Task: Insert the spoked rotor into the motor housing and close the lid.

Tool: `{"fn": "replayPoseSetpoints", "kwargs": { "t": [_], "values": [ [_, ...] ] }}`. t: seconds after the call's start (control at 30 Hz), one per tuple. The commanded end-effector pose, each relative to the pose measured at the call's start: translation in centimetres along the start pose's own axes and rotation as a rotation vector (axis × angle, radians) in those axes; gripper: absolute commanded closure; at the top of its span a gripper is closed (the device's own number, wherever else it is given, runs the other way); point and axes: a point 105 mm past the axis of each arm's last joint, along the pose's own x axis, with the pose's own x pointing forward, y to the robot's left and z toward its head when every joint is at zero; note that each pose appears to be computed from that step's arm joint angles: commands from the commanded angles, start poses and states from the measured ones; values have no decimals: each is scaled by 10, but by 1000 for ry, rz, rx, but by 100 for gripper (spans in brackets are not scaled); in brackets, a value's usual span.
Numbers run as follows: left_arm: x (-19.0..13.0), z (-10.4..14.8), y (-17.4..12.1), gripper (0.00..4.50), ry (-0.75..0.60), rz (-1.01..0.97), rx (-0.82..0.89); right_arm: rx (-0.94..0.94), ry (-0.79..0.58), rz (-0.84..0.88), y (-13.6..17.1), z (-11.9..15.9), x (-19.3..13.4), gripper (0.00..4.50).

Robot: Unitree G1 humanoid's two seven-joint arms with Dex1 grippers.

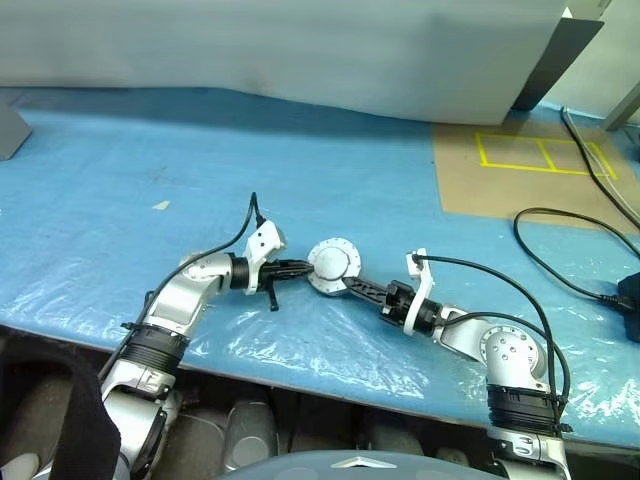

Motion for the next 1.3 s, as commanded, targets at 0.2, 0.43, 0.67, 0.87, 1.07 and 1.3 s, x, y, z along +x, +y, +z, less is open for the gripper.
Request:
{"fn": "replayPoseSetpoints", "kwargs": {
  "t": [0.2, 0.43, 0.67, 0.87, 1.07, 1.3],
  "values": [
    [-49, 65, -41, 450, -233, -212, -189, 77, -39, 45, 7, 5, 0, 313],
    [-63, 50, -3, 450, -260, 45, -287, 62, -148, 276, 59, 44, -4, 313],
    [-69, 50, 16, 329, -541, 102, -625, -15, -140, 407, 106, 59, -1, 313],
    [-66, 59, 10, 126, -666, 44, -721, -30, -118, 441, 122, 62, 0, 313],
    [-57, 69, -9, 1, -675, -67, -709, -33, -102, 425, 121, 64, -2, 313],
    [-33, 84, 2, 1, -737, -87, -705, -32, -92, 407, 120, 65, -3, 313]
  ]
}}
